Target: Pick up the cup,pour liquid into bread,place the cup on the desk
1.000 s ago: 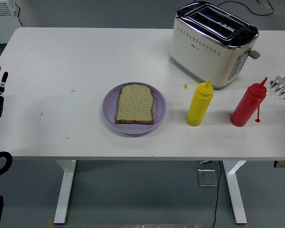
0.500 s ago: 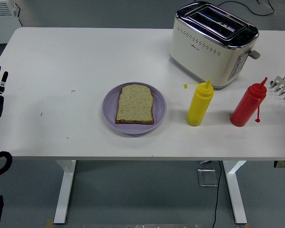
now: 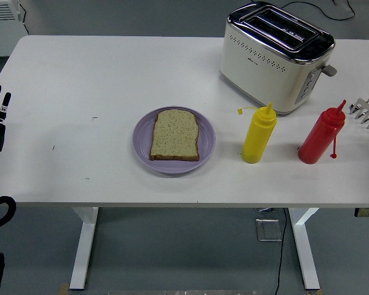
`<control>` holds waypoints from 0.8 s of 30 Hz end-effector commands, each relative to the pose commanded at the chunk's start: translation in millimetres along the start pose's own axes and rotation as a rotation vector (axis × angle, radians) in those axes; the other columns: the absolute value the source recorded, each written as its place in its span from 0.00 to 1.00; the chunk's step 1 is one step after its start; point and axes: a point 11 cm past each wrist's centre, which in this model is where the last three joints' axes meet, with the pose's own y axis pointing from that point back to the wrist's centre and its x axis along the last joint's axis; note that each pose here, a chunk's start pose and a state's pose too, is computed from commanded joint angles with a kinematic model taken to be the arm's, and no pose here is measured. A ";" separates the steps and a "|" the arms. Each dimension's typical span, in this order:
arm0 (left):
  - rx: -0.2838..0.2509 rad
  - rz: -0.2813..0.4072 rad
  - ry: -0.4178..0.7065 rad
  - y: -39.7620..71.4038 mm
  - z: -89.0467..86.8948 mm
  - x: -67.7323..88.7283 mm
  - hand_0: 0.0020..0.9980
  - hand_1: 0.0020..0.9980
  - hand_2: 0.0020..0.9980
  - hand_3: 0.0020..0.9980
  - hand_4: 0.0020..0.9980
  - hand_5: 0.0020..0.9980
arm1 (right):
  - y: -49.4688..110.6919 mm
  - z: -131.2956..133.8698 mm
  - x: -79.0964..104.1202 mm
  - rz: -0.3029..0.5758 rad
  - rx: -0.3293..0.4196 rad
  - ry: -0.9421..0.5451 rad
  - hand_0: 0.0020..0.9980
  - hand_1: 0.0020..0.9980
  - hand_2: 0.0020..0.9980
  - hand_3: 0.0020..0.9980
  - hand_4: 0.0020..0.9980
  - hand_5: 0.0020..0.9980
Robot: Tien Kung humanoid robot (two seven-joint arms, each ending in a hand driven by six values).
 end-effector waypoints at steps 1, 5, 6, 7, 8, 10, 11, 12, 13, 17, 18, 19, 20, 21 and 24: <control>0.000 0.000 0.000 0.1 -0.1 0.1 0.79 0.75 0.75 0.70 0.51 1.00 | 0.2 0.3 0.5 0.003 -0.001 -0.001 0.74 0.69 0.71 0.74 0.49 0.36; 0.003 0.001 -0.001 0.5 -0.9 0.5 0.79 0.75 0.75 0.70 0.51 1.00 | 0.8 1.7 2.3 0.012 -0.007 -0.001 0.74 0.69 0.71 0.74 0.49 0.36; 0.003 0.001 -0.002 0.6 -1.1 0.6 0.79 0.75 0.74 0.70 0.51 1.00 | 0.9 1.9 2.7 0.014 -0.008 0.000 0.74 0.69 0.70 0.73 0.48 0.36; 0.004 0.001 -0.002 0.7 -1.3 0.6 0.79 0.75 0.74 0.70 0.51 1.00 | 1.0 1.9 3.2 0.017 -0.008 -0.001 0.74 0.69 0.70 0.73 0.48 0.36; 0.005 0.001 -0.002 0.7 -1.5 0.6 0.79 0.75 0.74 0.70 0.51 1.00 | 1.1 2.0 3.5 0.018 -0.009 -0.001 0.74 0.69 0.70 0.73 0.48 0.36; 0.006 0.002 -0.003 1.0 -1.8 1.0 0.79 0.75 0.74 0.70 0.51 1.00 | 1.4 2.2 4.4 0.022 -0.010 -0.001 0.74 0.69 0.70 0.73 0.48 0.36; 0.006 0.003 -0.003 1.2 -2.0 1.3 0.79 0.75 0.74 0.70 0.51 1.00 | 1.7 2.4 4.8 0.023 -0.011 0.000 0.74 0.69 0.70 0.73 0.48 0.36; 0.006 0.003 -0.003 1.3 -2.0 1.4 0.79 0.74 0.74 0.70 0.51 0.99 | 1.7 2.5 4.9 0.024 -0.011 0.000 0.74 0.69 0.70 0.73 0.48 0.35; 0.007 0.003 -0.003 1.3 -2.1 1.4 0.79 0.74 0.74 0.70 0.51 0.99 | 1.8 2.5 5.0 0.024 -0.012 0.000 0.74 0.69 0.70 0.73 0.48 0.35; 0.009 0.003 -0.005 1.5 -2.8 1.5 0.79 0.74 0.74 0.70 0.51 0.99 | 2.1 3.5 5.5 0.025 -0.016 0.002 0.74 0.69 0.70 0.73 0.48 0.35; 0.009 0.002 -0.005 1.6 -2.8 1.4 0.79 0.74 0.74 0.70 0.51 0.99 | 2.1 3.5 5.4 0.024 -0.016 0.001 0.74 0.68 0.70 0.73 0.48 0.35; 0.009 0.002 -0.005 1.6 -2.8 1.4 0.79 0.74 0.74 0.70 0.51 0.99 | 2.1 3.5 5.4 0.023 -0.016 0.001 0.74 0.68 0.70 0.73 0.48 0.35; 0.009 0.002 -0.005 1.5 -2.6 1.3 0.79 0.74 0.74 0.70 0.51 0.99 | 2.1 3.3 5.3 0.023 -0.016 0.001 0.74 0.68 0.70 0.73 0.48 0.35; 0.008 0.001 -0.005 1.5 -2.5 1.2 0.79 0.74 0.74 0.70 0.51 0.99 | 2.0 3.2 5.2 0.022 -0.016 0.001 0.74 0.68 0.70 0.73 0.48 0.35; 0.007 0.002 -0.004 1.3 -2.0 1.2 0.79 0.74 0.74 0.70 0.51 0.99 | 1.5 2.5 4.7 0.020 -0.014 0.002 0.74 0.69 0.70 0.73 0.48 0.35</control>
